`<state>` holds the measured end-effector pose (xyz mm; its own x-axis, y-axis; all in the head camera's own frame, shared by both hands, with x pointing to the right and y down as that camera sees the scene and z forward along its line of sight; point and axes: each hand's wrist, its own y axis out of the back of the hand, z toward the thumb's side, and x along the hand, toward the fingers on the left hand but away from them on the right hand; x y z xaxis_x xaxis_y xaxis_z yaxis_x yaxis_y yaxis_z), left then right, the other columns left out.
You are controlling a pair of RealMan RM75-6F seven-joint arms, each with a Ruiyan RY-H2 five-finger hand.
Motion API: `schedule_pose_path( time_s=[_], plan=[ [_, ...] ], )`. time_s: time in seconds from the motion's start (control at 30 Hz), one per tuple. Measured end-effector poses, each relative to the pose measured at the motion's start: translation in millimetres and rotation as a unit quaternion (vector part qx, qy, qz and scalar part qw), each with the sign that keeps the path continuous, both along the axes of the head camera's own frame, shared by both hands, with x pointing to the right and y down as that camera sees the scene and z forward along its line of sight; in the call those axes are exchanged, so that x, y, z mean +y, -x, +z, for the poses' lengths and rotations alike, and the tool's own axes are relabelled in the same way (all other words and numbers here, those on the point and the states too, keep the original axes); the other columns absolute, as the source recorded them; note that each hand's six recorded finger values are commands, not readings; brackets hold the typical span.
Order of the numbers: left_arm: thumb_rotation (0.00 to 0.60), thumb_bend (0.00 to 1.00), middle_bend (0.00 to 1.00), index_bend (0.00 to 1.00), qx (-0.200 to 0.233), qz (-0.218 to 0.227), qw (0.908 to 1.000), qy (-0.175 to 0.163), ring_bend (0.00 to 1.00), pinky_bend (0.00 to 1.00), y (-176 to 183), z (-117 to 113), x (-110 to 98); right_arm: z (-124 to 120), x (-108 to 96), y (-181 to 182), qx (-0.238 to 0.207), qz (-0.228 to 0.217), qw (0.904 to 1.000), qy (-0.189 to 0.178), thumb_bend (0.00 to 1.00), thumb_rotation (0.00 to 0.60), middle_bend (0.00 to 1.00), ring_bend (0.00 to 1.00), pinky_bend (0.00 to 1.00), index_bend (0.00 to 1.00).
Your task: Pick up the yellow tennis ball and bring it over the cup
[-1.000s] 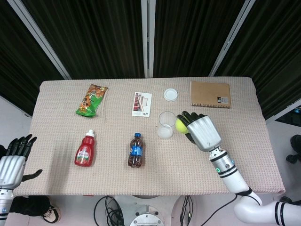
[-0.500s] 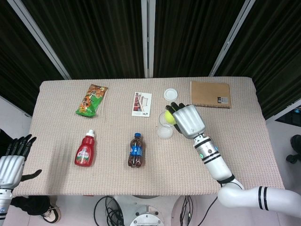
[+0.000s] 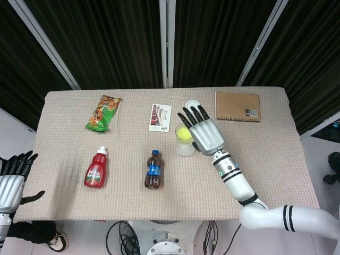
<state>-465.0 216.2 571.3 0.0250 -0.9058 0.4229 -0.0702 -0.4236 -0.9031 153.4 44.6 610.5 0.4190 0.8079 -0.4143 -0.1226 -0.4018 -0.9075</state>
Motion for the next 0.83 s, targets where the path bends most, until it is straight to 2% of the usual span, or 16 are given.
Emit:
schedule_pose_path(
  time_s=[0.13,0.23,0.33,0.43,0.5,0.67,0.83],
  plan=[
    [0.6,0.03,0.0,0.04,0.001,0.001,1.0,-0.003,0.0,0.0,0,-1,0,-10,2,-8,-0.001,-0.001,0.9999,-0.014,0.16,0.6,0.0,0.0,0.03,0.0],
    [0.6,0.03,0.0,0.04,0.001,0.002,1.0,-0.006,0.0,0.0,0,-3,-1,-22,7,-30,0.004,0.011,0.9995,-0.029,0.15,0.6,0.0,0.0,0.0,0.0],
    [0.6,0.03,0.0,0.04,0.0,0.005,0.9999,-0.01,0.0,0.0,-1,-4,-1,-32,17,-66,0.024,0.031,0.9982,-0.046,0.14,0.6,0.0,0.0,0.0,0.0],
    [0.6,0.03,0.0,0.04,-0.003,0.008,0.9999,-0.014,0.0,0.0,-2,-5,-2,-35,39,-113,0.057,0.053,0.9954,-0.055,0.13,0.6,0.0,0.0,0.0,0.0],
    [0.6,0.03,0.0,0.04,-0.003,0.009,0.9997,-0.02,0.0,0.0,-4,-6,-4,-35,61,-148,0.08,0.073,0.9928,-0.052,0.13,0.6,0.0,0.0,0.0,0.0],
    [0.6,0.03,0.0,0.04,-0.006,0.014,0.9993,-0.033,0.0,0.0,-6,-7,-7,-36,105,-224,0.109,0.13,0.9838,-0.06,0.12,0.6,0.0,0.0,0.0,0.0],
    [0.6,0.03,0.0,0.04,-0.015,0.015,0.9991,-0.038,0.0,0.0,-7,-8,-10,-40,142,-285,0.125,0.168,0.9747,-0.078,0.12,0.6,0.0,0.0,0.0,0.0]
  ],
)
